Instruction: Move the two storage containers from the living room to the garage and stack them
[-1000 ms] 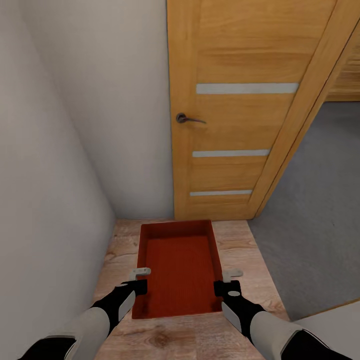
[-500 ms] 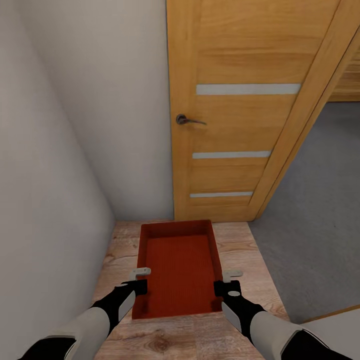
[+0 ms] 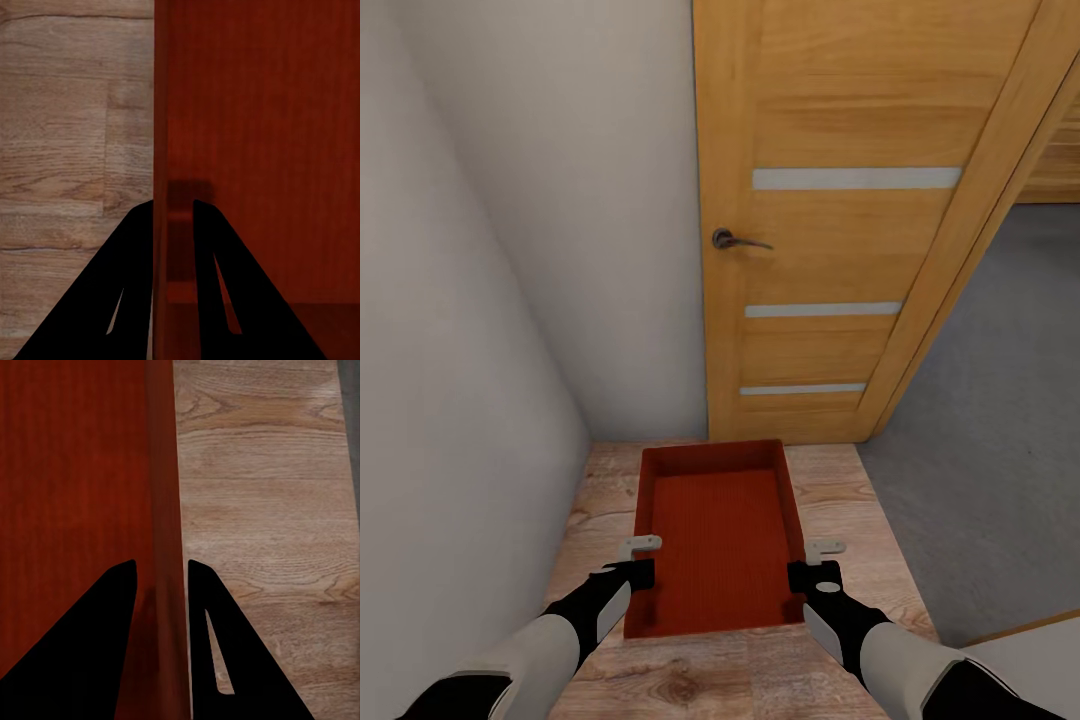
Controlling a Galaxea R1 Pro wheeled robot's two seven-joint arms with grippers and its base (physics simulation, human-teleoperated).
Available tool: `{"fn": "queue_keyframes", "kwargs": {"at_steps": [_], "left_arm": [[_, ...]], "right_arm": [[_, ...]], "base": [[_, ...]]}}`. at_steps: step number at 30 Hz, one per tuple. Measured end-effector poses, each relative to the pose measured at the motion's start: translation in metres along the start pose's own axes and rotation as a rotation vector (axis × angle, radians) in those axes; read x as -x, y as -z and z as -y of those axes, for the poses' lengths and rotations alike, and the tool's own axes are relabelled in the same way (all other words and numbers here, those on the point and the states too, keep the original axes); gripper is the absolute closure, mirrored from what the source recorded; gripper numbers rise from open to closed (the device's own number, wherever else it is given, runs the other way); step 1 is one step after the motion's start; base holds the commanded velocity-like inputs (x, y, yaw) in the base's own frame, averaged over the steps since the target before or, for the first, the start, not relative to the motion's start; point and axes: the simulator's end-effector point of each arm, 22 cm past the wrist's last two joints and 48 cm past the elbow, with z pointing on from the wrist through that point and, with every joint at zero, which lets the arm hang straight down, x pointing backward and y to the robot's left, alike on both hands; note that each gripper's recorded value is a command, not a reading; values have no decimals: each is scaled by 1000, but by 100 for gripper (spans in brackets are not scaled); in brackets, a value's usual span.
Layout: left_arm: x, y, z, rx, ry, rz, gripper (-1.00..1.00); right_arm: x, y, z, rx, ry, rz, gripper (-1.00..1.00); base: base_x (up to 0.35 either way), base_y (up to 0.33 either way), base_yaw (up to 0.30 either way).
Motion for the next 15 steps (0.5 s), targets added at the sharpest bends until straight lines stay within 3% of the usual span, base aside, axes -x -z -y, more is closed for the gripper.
{"fn": "queue_keyframes", "kwargs": {"at_steps": [8,15], "left_arm": [[0,0,0,0,-1,1,100],[0,0,0,0,1,-1,100]], "right_arm": [[0,0,0,0,-1,1,100],[0,0,0,-1,1,-1,100]], "base": [[0,0,-6],[0,0,-227]]}}
